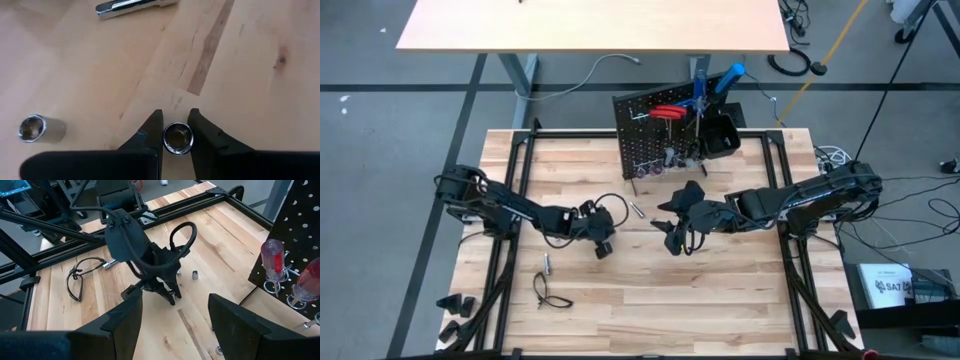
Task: Hang tools onto peg board
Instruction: Put the silver socket into the black bin on the pegboard
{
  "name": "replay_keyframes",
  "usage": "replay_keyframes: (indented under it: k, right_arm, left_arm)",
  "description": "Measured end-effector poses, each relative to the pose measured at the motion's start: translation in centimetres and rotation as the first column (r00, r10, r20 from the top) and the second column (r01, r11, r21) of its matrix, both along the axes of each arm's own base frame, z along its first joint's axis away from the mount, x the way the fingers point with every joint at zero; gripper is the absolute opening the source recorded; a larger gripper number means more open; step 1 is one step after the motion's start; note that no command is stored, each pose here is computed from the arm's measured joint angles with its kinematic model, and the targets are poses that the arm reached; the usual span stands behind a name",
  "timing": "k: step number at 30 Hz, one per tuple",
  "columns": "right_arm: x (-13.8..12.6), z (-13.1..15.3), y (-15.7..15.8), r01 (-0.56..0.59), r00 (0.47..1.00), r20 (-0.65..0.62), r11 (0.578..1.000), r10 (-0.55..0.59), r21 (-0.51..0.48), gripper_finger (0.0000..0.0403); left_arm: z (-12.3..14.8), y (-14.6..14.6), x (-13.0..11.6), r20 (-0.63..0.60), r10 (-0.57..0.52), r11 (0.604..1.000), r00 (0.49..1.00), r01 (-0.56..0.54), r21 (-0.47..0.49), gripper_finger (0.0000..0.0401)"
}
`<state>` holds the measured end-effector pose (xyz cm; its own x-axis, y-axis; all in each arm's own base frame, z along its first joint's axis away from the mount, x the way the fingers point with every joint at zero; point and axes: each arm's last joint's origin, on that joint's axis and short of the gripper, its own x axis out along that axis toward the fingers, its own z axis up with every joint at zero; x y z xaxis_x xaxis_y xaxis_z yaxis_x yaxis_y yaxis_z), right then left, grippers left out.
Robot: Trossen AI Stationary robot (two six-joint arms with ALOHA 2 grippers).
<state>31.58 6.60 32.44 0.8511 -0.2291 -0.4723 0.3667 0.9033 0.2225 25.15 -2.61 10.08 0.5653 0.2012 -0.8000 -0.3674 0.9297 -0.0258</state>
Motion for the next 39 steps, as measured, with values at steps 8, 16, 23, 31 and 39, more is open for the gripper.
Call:
replay_keyframes:
  k: [8, 16, 23, 31, 39]
  right_arm:
    - [-0.3, 0.5, -0.1, -0.042, 0.999, -0.001, 0.997, 0.042, -0.058, 0.0219]
    - [0.3, 1.5, 0.0, -0.176, 0.980, 0.040, 0.951, 0.193, -0.256, 0.0219]
    - [1.6, 3.1, -0.2, -0.158, 0.952, 0.161, 0.866, 0.262, -0.474, 0.0219]
    - [3.2, 2.8, -0.5, 0.010, 0.958, 0.248, 0.849, 0.143, -0.528, 0.0219]
    - [3.6, 3.2, -0.5, 0.061, 0.944, 0.298, 0.812, 0.143, -0.580, 0.0219]
  left_arm:
    - [7.1, -0.1, 1.3, 0.335, -0.027, 0.993, 0.942, 0.065, -0.104, 0.0059]
    - [15.5, 1.8, 0.2, 0.760, 0.170, 0.938, 0.628, 0.133, -0.320, 0.0059]
    - [18.0, 3.0, 0.1, 0.797, 0.419, 0.776, 0.435, 0.285, -0.563, 0.0059]
    - [19.4, 2.4, 0.0, 0.851, 0.436, 0.750, 0.294, 0.404, -0.524, 0.0059]
    - [19.3, 2.0, 0.0, 0.795, 0.555, 0.729, 0.244, 0.318, -0.606, 0.0059]
